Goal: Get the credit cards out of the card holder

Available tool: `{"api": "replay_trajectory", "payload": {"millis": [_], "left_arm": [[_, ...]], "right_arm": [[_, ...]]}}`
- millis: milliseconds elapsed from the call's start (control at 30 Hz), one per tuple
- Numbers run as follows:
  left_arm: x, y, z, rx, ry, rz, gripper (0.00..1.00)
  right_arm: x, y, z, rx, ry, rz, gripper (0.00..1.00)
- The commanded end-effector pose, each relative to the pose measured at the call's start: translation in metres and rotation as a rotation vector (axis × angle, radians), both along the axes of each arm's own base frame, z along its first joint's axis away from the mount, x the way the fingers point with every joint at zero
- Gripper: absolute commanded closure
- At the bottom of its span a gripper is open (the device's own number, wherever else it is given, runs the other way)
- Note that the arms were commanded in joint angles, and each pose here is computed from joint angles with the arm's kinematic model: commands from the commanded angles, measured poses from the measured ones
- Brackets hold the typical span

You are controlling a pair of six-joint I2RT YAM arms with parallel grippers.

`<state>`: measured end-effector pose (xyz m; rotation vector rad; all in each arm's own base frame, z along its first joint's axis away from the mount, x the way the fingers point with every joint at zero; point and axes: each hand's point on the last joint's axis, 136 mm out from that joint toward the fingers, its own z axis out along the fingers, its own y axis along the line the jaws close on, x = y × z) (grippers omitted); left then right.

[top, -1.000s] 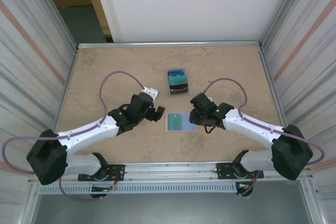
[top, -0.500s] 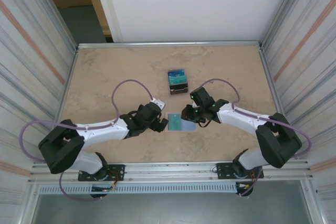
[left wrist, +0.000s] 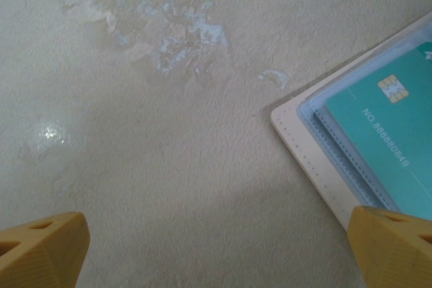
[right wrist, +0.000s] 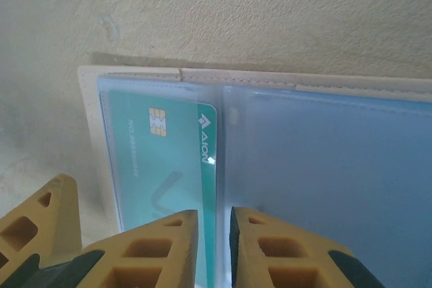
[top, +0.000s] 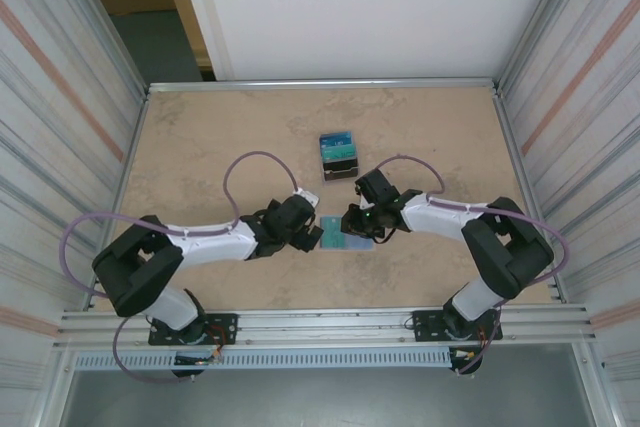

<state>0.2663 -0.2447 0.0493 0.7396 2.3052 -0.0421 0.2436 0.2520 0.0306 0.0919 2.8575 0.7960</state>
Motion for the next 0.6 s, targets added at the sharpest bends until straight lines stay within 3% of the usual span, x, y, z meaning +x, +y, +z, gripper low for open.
{"api": "replay_trajectory", "payload": {"millis": [0, 333, 567], "left_arm": [[0.011, -0.007, 0.01, 0.006, -0.043, -0.001, 0.01], [0.013, -0.007, 0.003, 0.045, -0.037, -0.004, 0.01], [0.011, -0.002, -0.004, 0.087, -0.02, -0.006, 0.01]], "right_arm": [[0.006, 0.007, 0.001, 0.024, -0.009, 0.02, 0.82], [0.008, 0.008, -0.007, 0.026, 0.002, 0.016, 0.84], [0.009, 0.015, -0.004, 0.103, 0.008, 0.021, 0.86]]}}
